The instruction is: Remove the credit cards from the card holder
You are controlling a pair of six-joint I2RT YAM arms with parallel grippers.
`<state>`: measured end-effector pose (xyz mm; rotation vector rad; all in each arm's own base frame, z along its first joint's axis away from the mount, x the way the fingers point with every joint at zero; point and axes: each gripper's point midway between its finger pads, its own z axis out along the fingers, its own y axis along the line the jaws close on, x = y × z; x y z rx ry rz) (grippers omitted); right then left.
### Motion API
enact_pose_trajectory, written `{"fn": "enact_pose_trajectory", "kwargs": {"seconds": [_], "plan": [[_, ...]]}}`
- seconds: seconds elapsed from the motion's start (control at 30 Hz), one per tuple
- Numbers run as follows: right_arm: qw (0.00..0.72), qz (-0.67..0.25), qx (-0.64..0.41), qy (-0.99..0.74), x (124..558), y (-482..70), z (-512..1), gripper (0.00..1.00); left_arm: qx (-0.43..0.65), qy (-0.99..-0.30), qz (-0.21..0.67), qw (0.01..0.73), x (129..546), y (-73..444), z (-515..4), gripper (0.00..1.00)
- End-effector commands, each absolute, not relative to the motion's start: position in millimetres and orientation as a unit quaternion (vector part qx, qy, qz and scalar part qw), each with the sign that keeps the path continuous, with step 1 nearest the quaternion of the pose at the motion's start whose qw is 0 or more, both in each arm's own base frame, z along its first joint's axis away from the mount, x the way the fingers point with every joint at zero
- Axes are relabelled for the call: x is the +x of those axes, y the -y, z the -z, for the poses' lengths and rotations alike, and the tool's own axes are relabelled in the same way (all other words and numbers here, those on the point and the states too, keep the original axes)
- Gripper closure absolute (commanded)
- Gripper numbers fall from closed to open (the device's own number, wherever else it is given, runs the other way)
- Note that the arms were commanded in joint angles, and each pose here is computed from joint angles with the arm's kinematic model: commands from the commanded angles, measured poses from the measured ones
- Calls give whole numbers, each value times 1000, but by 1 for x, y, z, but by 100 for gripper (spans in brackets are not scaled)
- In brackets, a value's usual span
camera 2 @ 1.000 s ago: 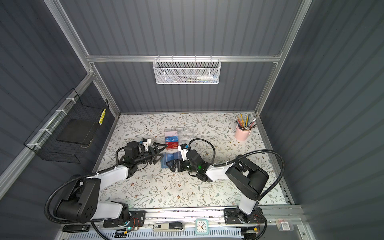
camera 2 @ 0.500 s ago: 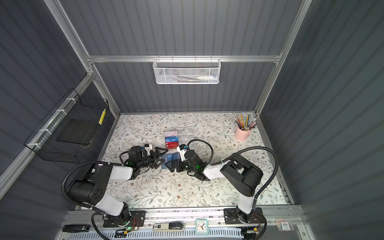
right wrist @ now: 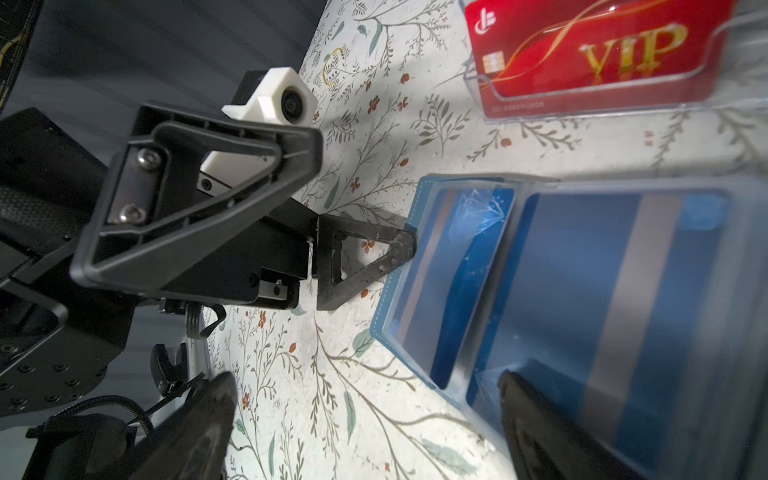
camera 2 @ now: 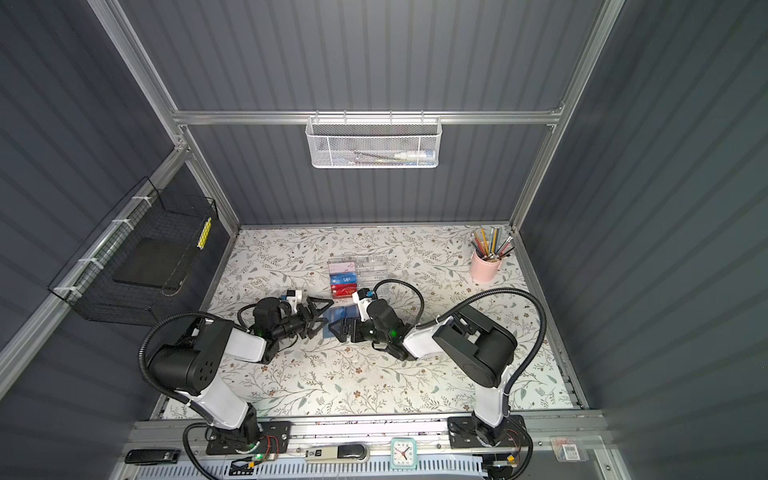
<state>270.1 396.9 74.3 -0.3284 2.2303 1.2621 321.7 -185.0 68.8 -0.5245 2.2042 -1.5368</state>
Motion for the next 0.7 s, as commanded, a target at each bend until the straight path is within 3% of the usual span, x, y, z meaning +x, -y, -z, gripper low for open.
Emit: {"fn": "enact_pose_trajectory", "kwargs": {"seconds": [0.0,0.4,0.67], "plan": [[268,-471,-113,-833,275,-401,-69,4,-211,-806,527,170,309,180,-42,0],[257,-480,-102,-832,278,-408,-54,22,-215,-808,523,166,305,176,-36,0],[254,-488,-94,-830,280,-410,-49,28,-219,-809,522,162,305,175,-30,0]]}}
